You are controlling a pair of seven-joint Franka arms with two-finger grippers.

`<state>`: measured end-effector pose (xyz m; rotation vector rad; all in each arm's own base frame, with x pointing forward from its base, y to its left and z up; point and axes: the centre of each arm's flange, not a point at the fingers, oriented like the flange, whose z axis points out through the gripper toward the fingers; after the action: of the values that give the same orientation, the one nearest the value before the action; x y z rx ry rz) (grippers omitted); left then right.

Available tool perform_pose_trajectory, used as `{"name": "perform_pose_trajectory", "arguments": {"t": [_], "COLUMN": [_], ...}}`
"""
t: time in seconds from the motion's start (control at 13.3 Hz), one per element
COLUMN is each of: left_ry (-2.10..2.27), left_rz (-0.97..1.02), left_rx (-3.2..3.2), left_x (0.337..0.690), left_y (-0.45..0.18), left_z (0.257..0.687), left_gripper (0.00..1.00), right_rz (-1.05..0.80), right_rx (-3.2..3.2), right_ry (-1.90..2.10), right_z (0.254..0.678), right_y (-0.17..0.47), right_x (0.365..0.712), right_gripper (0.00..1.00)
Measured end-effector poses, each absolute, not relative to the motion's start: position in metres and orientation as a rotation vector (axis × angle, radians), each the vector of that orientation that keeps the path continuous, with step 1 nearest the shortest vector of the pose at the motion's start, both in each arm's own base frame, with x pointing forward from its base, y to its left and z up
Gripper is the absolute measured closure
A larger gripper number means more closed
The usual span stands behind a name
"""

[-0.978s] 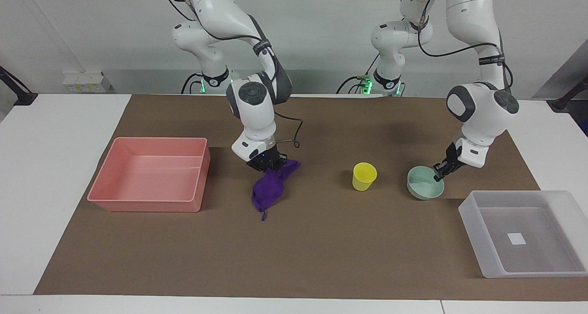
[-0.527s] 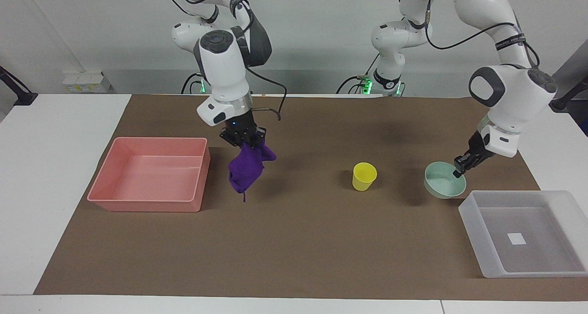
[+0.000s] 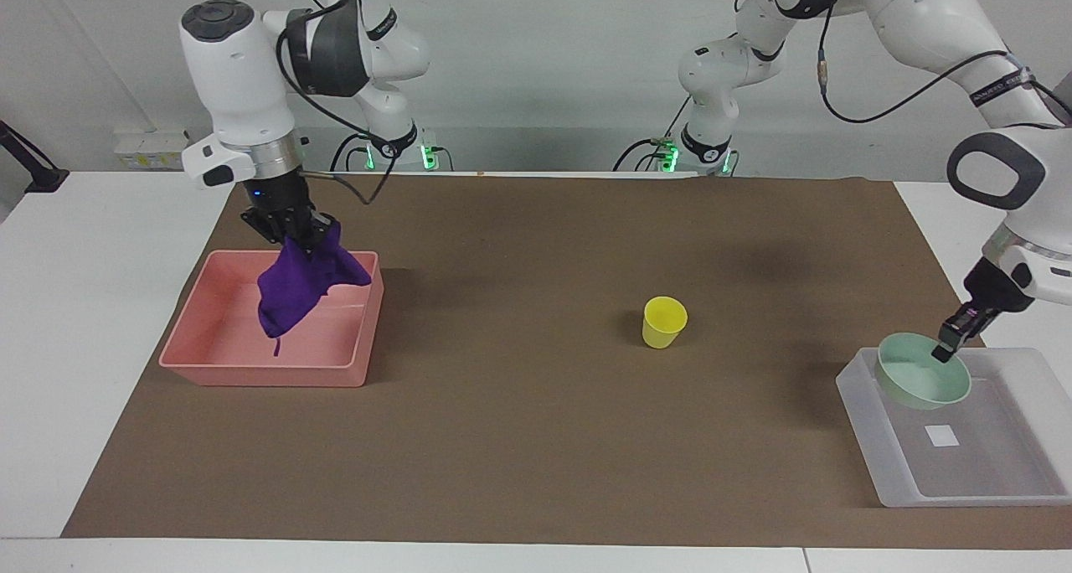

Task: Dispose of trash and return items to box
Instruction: 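Carry the bowl into the clear box while the right gripper carries the cloth, then release the purple cloth into the pink box and withdraw the right gripper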

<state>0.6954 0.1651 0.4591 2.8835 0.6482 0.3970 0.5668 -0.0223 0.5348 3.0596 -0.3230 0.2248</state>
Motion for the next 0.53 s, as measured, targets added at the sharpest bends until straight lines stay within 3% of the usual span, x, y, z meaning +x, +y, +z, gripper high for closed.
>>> {"name": "perform_pose_trajectory", "arguments": {"t": [0.23, 0.53], "left_ry": [0.69, 0.692], "left_rz": [0.394, 0.355], "left_rx": [2.895, 2.94], "left_x": [0.727, 0.735], "left_y": [0.207, 0.225], "left_z": [0.421, 0.383], "left_gripper": [0.98, 0.98], "right_rz": [0.187, 0.124], "right_rx": [3.049, 3.047], "right_ry": [-0.367, -0.396], "right_z": [0.5, 0.421], "right_y": [-0.066, -0.081], "right_x": [0.56, 0.552], "right_gripper": [0.96, 0.96]}}
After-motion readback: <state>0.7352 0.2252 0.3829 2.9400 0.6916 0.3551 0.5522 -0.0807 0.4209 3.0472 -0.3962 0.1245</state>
